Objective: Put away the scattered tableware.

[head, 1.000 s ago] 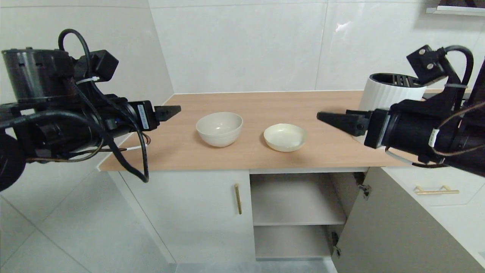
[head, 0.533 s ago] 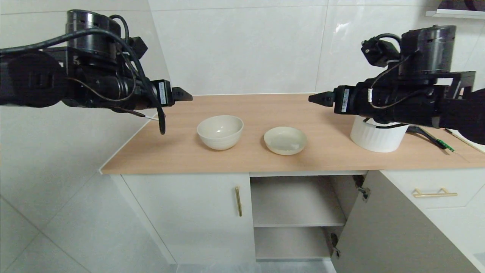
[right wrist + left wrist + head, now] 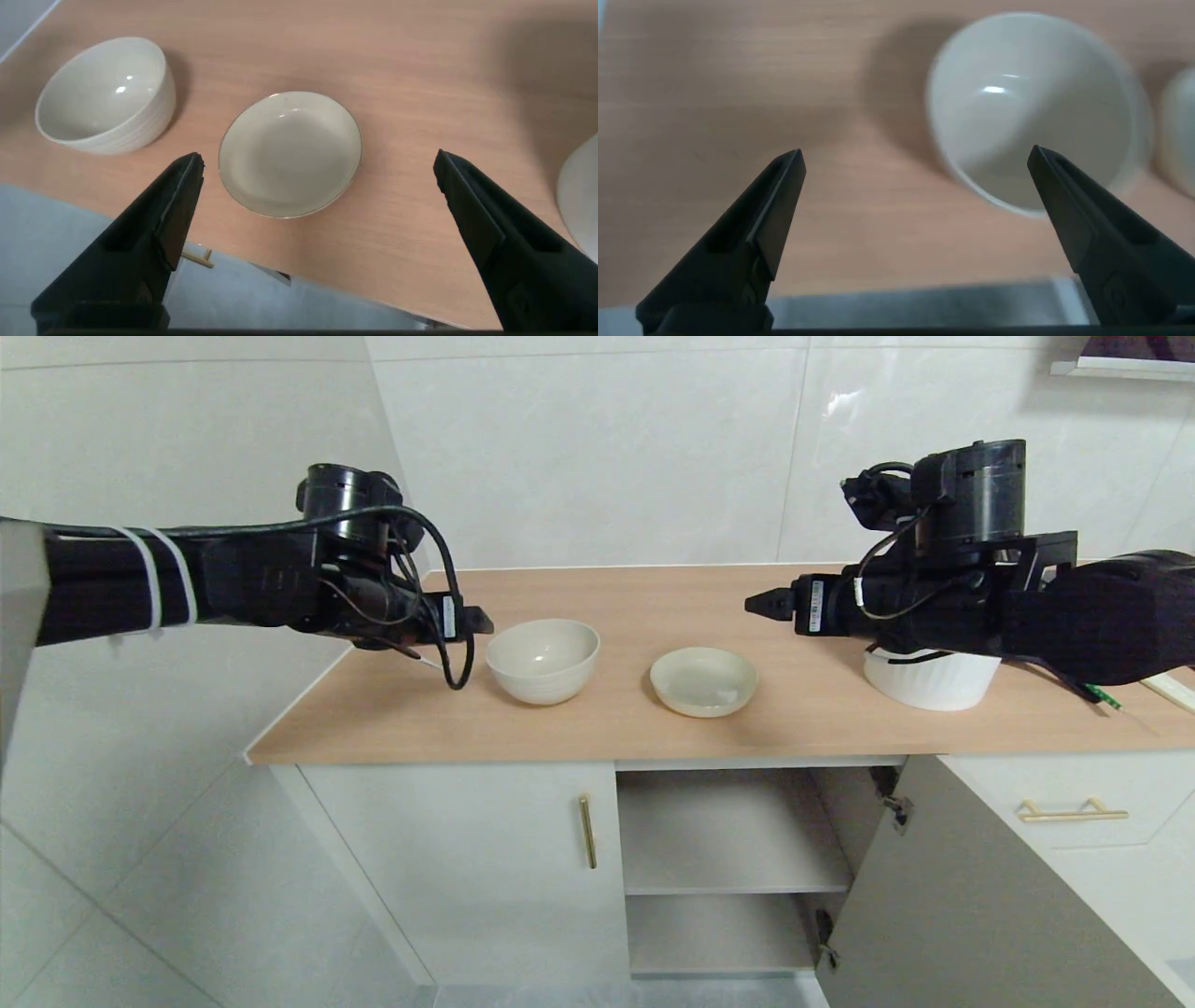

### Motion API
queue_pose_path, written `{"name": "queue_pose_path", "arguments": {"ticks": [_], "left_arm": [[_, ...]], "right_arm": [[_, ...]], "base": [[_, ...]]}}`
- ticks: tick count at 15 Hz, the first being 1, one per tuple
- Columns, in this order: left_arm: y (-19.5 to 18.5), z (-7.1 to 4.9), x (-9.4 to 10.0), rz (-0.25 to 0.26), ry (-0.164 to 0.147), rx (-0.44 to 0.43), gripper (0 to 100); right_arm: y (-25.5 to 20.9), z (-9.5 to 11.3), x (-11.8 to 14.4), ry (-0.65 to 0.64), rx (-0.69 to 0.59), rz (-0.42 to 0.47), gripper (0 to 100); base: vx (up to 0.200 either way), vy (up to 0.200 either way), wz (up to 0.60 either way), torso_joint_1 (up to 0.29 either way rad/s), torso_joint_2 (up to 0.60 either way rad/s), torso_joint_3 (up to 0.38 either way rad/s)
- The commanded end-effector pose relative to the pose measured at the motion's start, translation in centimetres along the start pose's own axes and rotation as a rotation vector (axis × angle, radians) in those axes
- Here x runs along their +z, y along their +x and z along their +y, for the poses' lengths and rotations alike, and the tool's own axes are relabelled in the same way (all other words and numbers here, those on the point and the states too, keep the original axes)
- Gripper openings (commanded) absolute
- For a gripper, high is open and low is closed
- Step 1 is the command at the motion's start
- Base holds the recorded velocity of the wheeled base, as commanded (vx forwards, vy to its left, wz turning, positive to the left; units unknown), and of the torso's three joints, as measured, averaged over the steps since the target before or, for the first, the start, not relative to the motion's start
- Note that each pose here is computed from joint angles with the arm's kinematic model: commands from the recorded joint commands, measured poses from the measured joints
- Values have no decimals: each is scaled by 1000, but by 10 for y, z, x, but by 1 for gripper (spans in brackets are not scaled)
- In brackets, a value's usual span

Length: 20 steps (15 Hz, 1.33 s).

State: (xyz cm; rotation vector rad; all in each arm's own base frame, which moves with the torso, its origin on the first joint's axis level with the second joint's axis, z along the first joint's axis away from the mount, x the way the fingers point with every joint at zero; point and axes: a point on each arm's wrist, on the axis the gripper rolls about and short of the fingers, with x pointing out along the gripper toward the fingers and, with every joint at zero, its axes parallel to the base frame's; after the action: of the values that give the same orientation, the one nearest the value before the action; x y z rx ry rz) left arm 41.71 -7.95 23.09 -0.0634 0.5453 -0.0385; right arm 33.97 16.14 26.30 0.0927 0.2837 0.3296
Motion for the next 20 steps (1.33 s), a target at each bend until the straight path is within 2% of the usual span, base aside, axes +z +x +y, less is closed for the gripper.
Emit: {"name": "queue_pose_path", "arguments": {"ticks": [1, 2, 4, 9, 10, 14, 17, 18, 20], "left_arm": [[30, -11, -12, 38, 17, 3, 100], [39, -18, -14, 41, 25, -7, 100], [51, -22, -18, 60, 30, -6, 100], [62, -23, -22, 79, 35, 21, 100], [62, -23, -23, 80, 35, 20, 0], [61, -25, -22, 79, 28, 17, 0], [52, -25, -16, 58, -1, 13, 0], [46, -25, -11, 43, -16, 11, 0], [19, -24, 5, -5, -73, -5, 0]], "right_arm": [[0, 0, -1, 0, -2, 2, 100], [1, 0, -2, 0, -3, 8, 100], [2, -1, -4, 1, -4, 14, 100], [1, -1, -4, 1, -3, 12, 100], [1, -1, -4, 1, -3, 12, 100], [9, -1, -11, 10, -28, 37, 100], [18, -2, -18, 7, -56, 54, 100], [20, -2, -20, 10, -57, 66, 100], [30, -2, -26, 31, -73, 112, 100]], "base": [[0, 0, 0, 0, 0, 0], [0, 0, 0, 0, 0, 0], [0, 0, 0, 0, 0, 0], [0, 0, 0, 0, 0, 0], [0, 0, 0, 0, 0, 0], [0, 0, 0, 0, 0, 0], [0, 0, 0, 0, 0, 0], [0, 0, 0, 0, 0, 0], [0, 0, 0, 0, 0, 0]]}}
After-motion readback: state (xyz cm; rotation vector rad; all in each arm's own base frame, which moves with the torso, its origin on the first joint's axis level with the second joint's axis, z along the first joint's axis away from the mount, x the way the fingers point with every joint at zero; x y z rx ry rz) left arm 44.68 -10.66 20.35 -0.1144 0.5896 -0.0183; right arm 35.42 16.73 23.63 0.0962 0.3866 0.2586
